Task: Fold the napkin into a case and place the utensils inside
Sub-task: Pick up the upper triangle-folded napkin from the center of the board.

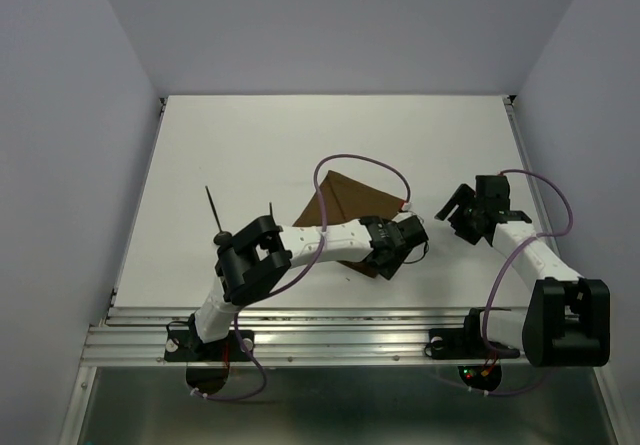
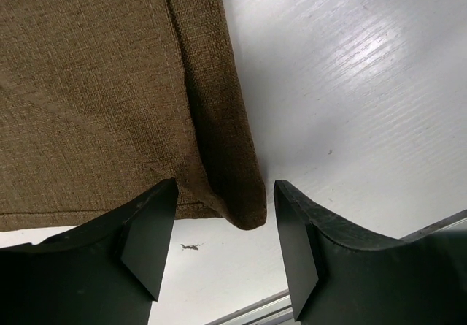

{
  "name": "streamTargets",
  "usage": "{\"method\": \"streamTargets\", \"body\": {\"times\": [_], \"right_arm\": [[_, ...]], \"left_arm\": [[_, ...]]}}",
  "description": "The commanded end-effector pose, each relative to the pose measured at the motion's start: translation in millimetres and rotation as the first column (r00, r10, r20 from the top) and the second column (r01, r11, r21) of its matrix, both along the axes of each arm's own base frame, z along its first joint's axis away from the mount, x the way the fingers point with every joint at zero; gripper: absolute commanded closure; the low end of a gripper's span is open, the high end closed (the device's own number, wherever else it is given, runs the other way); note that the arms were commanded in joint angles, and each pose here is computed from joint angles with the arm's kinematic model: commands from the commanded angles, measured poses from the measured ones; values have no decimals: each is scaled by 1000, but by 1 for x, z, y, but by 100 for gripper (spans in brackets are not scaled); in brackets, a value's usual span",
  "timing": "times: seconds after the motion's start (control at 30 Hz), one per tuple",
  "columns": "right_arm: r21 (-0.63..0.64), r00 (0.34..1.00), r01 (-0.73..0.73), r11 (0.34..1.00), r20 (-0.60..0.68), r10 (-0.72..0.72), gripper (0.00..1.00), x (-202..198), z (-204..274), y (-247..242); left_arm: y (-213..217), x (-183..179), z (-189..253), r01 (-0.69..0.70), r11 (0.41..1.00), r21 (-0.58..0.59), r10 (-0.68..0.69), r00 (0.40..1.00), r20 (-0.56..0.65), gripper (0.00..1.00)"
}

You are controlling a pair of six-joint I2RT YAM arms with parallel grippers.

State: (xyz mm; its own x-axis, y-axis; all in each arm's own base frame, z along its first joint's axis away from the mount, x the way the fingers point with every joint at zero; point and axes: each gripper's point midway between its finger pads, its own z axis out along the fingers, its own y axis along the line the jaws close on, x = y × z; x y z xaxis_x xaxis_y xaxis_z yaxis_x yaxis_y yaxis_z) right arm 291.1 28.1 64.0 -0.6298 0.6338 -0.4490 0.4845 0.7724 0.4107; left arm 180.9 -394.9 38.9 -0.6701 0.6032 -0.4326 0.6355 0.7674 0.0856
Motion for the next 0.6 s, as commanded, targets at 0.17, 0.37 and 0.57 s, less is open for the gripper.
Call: {"method": "streamTargets", "body": {"times": [0.17, 0.37, 0.57], "right_arm": [[8, 999, -18, 1000, 43, 18, 27, 12, 8, 1], [6, 999, -17, 1000, 43, 17, 26, 10, 7, 0], [8, 999, -17, 1000, 47, 17, 26, 9, 8, 1]], "left_arm": [[-6, 12, 17, -5, 1000, 23, 3, 995, 103, 33], [-9, 11, 18, 14, 999, 41, -19, 992, 128, 33], [-11, 9, 9, 24, 998, 57, -31, 992, 124, 38]]}}
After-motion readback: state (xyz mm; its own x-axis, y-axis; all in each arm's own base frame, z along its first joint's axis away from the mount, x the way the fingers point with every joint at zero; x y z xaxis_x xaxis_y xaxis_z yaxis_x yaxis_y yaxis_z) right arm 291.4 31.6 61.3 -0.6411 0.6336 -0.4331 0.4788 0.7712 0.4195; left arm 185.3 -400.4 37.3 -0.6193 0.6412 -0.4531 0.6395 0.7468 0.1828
